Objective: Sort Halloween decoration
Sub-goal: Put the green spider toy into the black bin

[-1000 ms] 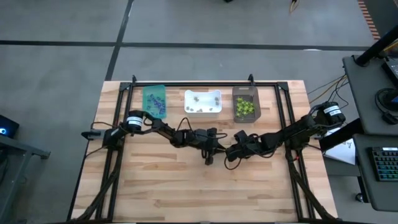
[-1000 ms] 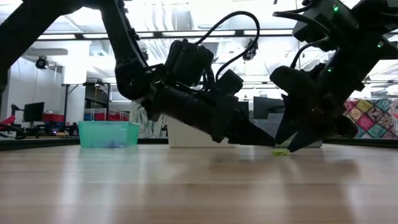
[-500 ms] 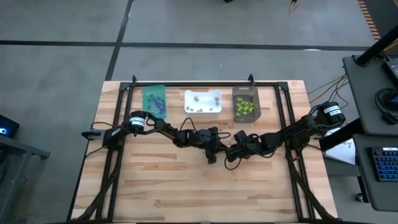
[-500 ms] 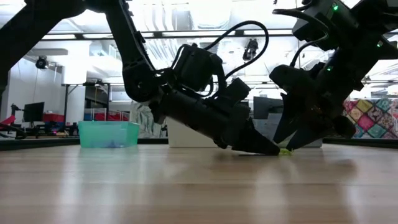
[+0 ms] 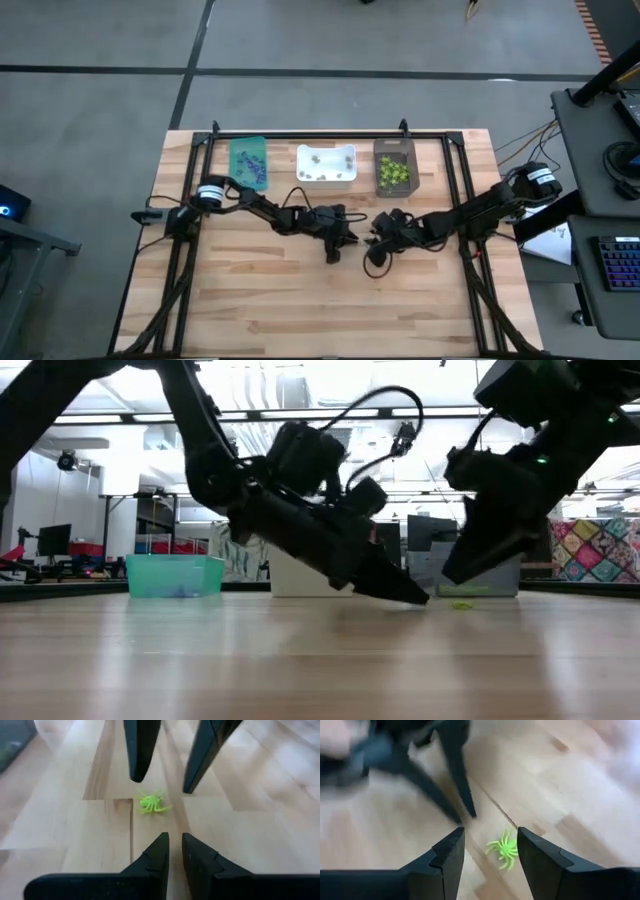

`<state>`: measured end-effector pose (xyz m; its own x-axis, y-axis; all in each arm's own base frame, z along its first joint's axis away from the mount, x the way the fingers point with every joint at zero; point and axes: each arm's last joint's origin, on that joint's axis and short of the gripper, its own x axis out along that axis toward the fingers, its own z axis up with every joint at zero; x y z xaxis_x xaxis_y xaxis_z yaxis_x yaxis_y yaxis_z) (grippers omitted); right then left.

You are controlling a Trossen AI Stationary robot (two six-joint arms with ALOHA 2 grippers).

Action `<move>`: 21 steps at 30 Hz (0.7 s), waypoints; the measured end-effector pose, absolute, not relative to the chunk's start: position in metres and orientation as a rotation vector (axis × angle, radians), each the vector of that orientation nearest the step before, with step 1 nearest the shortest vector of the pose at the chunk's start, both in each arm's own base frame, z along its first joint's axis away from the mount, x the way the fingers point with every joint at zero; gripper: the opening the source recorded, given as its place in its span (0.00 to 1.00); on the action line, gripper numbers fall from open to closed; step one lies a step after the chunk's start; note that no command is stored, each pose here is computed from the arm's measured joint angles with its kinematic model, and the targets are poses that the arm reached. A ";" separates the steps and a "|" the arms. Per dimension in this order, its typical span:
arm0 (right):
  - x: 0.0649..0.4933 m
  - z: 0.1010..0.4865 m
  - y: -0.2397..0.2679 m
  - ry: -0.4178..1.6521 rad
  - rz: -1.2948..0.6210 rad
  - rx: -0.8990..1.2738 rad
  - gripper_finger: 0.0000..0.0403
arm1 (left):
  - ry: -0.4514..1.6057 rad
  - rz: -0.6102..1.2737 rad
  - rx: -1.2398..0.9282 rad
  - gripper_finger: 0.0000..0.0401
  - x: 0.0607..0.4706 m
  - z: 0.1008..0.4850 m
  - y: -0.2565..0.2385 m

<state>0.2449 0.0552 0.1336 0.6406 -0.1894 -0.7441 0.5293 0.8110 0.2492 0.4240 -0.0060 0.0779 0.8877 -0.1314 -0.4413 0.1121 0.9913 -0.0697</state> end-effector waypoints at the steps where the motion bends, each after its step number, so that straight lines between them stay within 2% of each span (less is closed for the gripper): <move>1: 0.244 0.133 0.057 0.796 -0.378 0.380 0.42 | 0.461 -0.130 -0.032 0.09 0.420 0.080 -0.006; 5: 0.242 0.131 0.061 0.870 -0.206 0.031 0.42 | 0.423 -0.142 0.028 0.09 0.408 0.098 -0.006; 8: 0.240 0.127 0.057 0.903 -0.159 -0.110 0.40 | 0.389 -0.150 0.077 0.09 0.397 0.112 -0.006; 15: 0.240 0.120 0.039 0.928 -0.106 -0.049 0.30 | 0.287 -0.150 0.132 0.09 0.383 0.140 -0.005; 21: 0.234 0.110 0.029 0.889 -0.087 0.013 0.23 | 0.240 -0.143 0.135 0.09 0.384 0.147 -0.005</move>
<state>0.2343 0.0294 0.1097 0.6272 -0.0704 -0.7756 0.0810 0.9964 -0.0249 0.3844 -0.0050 0.1467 0.9612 -0.1248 -0.2462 0.1570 0.9808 0.1159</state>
